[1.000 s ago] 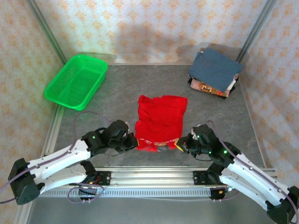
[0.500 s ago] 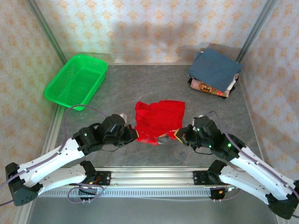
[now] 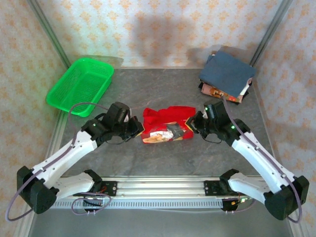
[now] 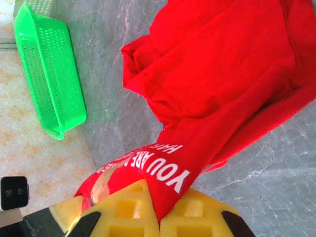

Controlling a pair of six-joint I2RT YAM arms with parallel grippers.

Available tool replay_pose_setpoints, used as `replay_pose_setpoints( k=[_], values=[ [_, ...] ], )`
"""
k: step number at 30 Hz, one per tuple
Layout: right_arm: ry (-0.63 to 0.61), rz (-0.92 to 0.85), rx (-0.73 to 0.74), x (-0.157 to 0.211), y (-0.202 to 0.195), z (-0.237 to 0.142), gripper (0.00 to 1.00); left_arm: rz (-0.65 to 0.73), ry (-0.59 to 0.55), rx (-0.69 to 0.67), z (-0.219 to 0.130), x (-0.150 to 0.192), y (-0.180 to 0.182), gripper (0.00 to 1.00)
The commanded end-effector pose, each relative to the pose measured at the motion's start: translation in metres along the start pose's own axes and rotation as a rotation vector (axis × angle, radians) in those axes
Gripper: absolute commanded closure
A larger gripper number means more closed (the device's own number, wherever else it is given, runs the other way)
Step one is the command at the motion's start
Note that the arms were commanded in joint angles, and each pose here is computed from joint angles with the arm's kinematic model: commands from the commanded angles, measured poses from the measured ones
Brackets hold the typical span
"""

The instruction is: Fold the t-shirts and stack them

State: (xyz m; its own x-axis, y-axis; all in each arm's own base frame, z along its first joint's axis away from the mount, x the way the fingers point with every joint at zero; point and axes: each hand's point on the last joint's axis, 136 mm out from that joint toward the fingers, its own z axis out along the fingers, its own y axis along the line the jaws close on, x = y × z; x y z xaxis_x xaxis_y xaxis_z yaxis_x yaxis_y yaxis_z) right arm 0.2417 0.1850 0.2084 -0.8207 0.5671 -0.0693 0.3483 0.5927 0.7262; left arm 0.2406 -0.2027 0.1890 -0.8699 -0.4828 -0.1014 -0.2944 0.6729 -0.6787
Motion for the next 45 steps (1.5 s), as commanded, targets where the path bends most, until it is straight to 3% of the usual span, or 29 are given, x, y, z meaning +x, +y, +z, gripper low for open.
replay_pose_setpoints(
  k=[1,15,25,28,29,32,35,38,40,42,45],
  values=[
    [0.003,-0.06,-0.055,-0.016,0.024,0.0,1.0,0.041,0.021,0.042,0.0,-0.014,-0.013,1.0],
    [0.046,0.003,0.013,-0.072,0.004,0.045,1.0,0.041,0.084,0.012,0.053,-0.073,-0.021,1.0],
    [0.088,0.058,0.072,-0.118,-0.016,0.096,1.0,0.024,0.118,-0.06,0.104,-0.12,-0.003,1.0],
    [0.101,0.071,0.09,-0.137,-0.023,0.12,0.93,0.014,0.115,-0.072,0.121,-0.14,0.002,1.0],
    [0.104,0.081,0.094,-0.147,-0.025,0.129,0.86,0.005,0.108,-0.078,0.127,-0.149,0.005,0.93],
    [0.097,0.095,0.051,-0.182,-0.015,0.152,0.65,-0.033,0.075,-0.046,0.14,-0.181,-0.009,0.56],
    [0.014,0.024,-0.03,-0.218,0.03,0.143,0.51,-0.007,-0.031,0.026,0.109,-0.22,-0.055,0.42],
    [-0.066,-0.104,-0.065,-0.232,0.074,0.103,0.4,0.08,-0.159,0.082,0.045,-0.25,-0.105,0.33],
    [-0.102,-0.165,-0.04,-0.229,0.083,0.077,0.35,0.171,-0.25,0.107,-0.005,-0.257,-0.132,0.21],
    [-0.124,-0.228,0.008,-0.216,0.081,0.049,0.24,0.278,-0.341,0.118,-0.059,-0.252,-0.151,0.19],
    [-0.133,-0.277,0.061,-0.19,0.062,0.021,0.17,0.396,-0.426,0.11,-0.105,-0.234,-0.157,0.13]
  ],
)
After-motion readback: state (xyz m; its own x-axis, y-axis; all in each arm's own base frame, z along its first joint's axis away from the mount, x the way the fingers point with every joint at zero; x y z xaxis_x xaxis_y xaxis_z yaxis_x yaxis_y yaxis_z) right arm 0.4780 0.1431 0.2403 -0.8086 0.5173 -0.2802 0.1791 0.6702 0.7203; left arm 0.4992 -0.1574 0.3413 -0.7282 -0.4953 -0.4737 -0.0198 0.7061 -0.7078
